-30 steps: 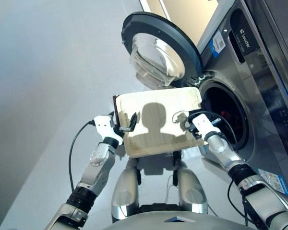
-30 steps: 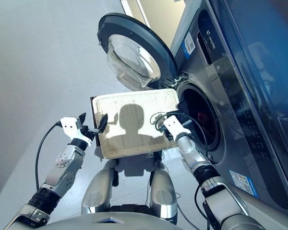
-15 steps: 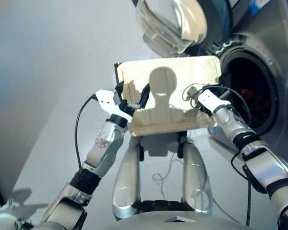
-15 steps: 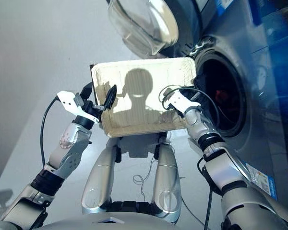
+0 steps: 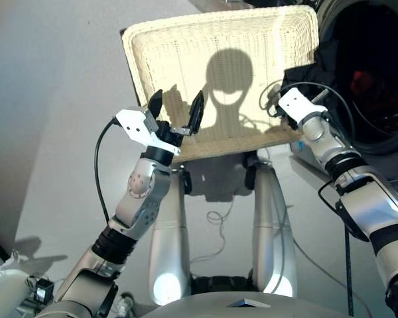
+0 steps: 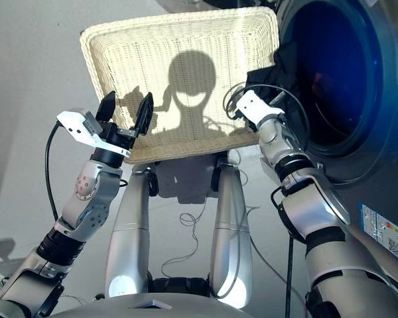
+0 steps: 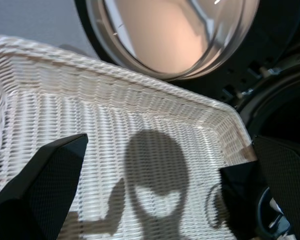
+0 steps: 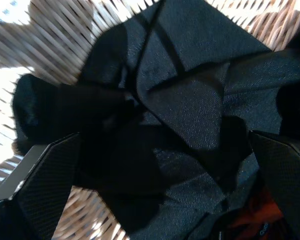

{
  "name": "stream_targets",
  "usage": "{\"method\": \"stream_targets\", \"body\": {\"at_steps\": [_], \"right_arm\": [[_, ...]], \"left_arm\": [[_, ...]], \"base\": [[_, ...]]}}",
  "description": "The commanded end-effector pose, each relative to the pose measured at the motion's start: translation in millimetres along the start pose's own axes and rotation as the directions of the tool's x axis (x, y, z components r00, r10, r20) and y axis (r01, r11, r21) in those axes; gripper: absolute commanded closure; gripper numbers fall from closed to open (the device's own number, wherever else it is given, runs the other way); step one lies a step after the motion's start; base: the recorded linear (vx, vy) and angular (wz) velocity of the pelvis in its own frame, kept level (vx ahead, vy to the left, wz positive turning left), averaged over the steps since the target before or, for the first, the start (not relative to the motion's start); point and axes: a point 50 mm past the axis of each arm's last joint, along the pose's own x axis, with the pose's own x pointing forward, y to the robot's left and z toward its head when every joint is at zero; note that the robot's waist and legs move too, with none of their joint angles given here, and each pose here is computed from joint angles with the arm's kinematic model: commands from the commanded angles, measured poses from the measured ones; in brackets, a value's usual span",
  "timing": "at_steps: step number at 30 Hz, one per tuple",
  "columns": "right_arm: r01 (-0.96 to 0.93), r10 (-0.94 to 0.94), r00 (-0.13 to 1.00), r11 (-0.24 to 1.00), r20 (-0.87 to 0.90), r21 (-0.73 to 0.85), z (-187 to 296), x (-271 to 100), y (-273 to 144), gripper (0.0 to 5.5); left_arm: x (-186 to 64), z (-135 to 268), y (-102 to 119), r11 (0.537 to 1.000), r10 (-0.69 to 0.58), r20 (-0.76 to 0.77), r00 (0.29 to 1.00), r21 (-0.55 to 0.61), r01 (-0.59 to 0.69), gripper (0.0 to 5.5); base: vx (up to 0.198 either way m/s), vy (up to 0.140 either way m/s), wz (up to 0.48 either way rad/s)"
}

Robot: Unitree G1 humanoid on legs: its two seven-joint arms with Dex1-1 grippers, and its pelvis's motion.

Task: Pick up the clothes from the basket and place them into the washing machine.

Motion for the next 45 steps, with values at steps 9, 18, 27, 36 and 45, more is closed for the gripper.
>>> {"method": "stream_targets", "body": {"at_steps": [9, 18, 27, 36, 45], "right_arm": [[0.206, -0.205, 0.979, 0.977, 0.014, -0.051, 20.2, 10.0, -56.8, 0.0], [0.267, -0.273, 0.962, 0.955, -0.028, -0.125, 11.3, 9.8, -86.2, 0.0], [0.313, -0.338, 0.936, 0.928, -0.099, -0.2, -12.8, 2.1, -127.5, 0.0], [0.318, -0.34, 0.937, 0.924, -0.079, -0.212, -10.4, 1.5, -133.6, 0.0], [0.328, -0.327, 0.944, 0.931, 0.028, -0.164, 12.9, 6.0, -119.1, 5.5]], "left_arm": [[-11.9, 34.1, -9.4, 0.999, -0.02, 0.158, 0.987, -0.032, 0.025, 0.0], [-16.6, 32.6, -10.0, 0.997, -0.026, 0.137, 0.99, -0.066, 0.036, 0.0], [-20.0, 31.0, -14.7, 0.992, -0.065, 0.12, 0.991, -0.102, 0.078, 0.0], [-19.8, 34.5, -9.4, 0.994, -0.046, 0.129, 0.991, -0.091, 0.058, 0.0], [-22.9, 39.5, -4.7, 0.997, -0.031, 0.131, 0.991, -0.071, 0.04, 0.0]], "base": [[0.0, 0.0, 0.0], [0.0, 0.0, 0.0], [0.0, 0.0, 0.0], [0.0, 0.0, 0.0], [0.0, 0.0, 0.0]]}}
